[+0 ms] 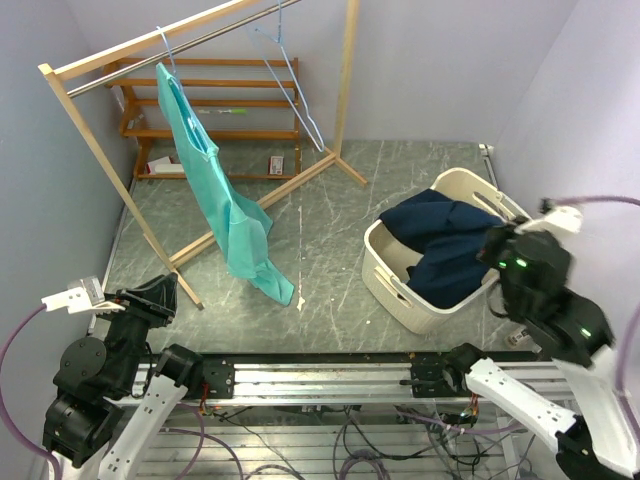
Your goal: Remove the t-shirt from the hanger
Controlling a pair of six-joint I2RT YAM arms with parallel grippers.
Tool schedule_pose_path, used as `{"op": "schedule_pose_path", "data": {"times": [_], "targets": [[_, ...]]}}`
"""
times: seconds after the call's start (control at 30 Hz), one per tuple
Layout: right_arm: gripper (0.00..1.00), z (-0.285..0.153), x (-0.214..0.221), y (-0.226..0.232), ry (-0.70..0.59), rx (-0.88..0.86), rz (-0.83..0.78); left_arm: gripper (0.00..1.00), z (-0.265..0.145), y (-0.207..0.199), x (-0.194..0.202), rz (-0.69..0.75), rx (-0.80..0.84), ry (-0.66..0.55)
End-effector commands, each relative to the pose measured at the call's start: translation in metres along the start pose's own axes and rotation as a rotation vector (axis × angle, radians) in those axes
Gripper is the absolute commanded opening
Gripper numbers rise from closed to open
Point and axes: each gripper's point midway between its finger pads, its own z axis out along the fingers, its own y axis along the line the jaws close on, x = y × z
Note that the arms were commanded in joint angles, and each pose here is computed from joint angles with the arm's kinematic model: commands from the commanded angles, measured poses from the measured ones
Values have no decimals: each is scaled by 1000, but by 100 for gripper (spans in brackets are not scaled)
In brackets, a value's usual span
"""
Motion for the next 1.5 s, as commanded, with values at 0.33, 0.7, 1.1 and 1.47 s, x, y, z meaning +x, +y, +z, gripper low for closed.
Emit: {"op": "schedule_pose_path", "data": {"times": [0.33,0.7,1.1,1.47], "targets": [[0,-57,-78,-39,-155,2,179,44,-3,0,-5,-17,-2,-16],[0,-87,-95,-75,-241,24,258,44,-3,0,-5,-18,-3,-15],[0,-63,-86,-45,-199,-9,157,44,-3,0,-5,-18,-3,-15],[23,42,-19,94,142,-143,-212,51,-1,-1,-4,-14,0,-10]]}}
